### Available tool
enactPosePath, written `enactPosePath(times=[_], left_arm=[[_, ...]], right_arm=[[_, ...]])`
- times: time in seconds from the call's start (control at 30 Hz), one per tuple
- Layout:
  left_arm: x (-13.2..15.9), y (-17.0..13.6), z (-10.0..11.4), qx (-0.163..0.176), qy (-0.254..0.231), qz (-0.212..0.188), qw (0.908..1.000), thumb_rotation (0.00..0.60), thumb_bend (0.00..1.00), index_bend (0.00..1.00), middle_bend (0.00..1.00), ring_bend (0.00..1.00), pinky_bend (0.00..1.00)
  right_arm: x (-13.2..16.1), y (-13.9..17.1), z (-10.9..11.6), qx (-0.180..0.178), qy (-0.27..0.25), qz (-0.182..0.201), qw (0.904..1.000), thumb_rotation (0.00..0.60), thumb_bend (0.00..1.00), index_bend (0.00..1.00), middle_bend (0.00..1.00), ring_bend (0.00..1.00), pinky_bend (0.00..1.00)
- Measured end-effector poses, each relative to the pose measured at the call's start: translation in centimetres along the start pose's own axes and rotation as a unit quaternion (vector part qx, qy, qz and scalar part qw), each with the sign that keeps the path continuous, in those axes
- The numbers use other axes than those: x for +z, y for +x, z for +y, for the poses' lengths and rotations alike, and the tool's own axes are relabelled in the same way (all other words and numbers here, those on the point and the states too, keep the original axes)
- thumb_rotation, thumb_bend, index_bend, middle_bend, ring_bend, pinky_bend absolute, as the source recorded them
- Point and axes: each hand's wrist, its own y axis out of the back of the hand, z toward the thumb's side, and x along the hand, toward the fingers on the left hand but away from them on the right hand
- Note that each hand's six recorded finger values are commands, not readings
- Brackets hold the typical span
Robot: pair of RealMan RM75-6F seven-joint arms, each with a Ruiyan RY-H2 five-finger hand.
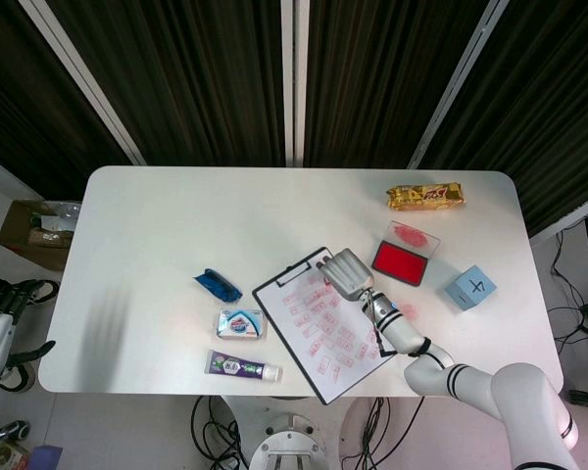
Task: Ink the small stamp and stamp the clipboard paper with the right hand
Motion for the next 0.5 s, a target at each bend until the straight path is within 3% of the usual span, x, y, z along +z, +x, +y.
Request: enactPosePath(times=[0.23,0.5], left_arm=[[-0.2,-0.1,0.3,0.003,0.003,0.001,1.0,0.6,0.0,0.17,0.16,0.16,0.25],[0.0,-0.1,0.4,0.002,0.003,-0.001,1.0,0.6,0.0,0.17,0.16,0.16,0.25]], right_arm=[[0.0,0.0,0.6,-0.012,-0.012,-0.001,0.9999,0.6,0.38,0.99,0.83,0.75,0.9],[-1.3,1.1,4.1,-0.064,-0.052,-0.007,0.9965,0.6,0.38,0.99,0.83,0.75,0.9]])
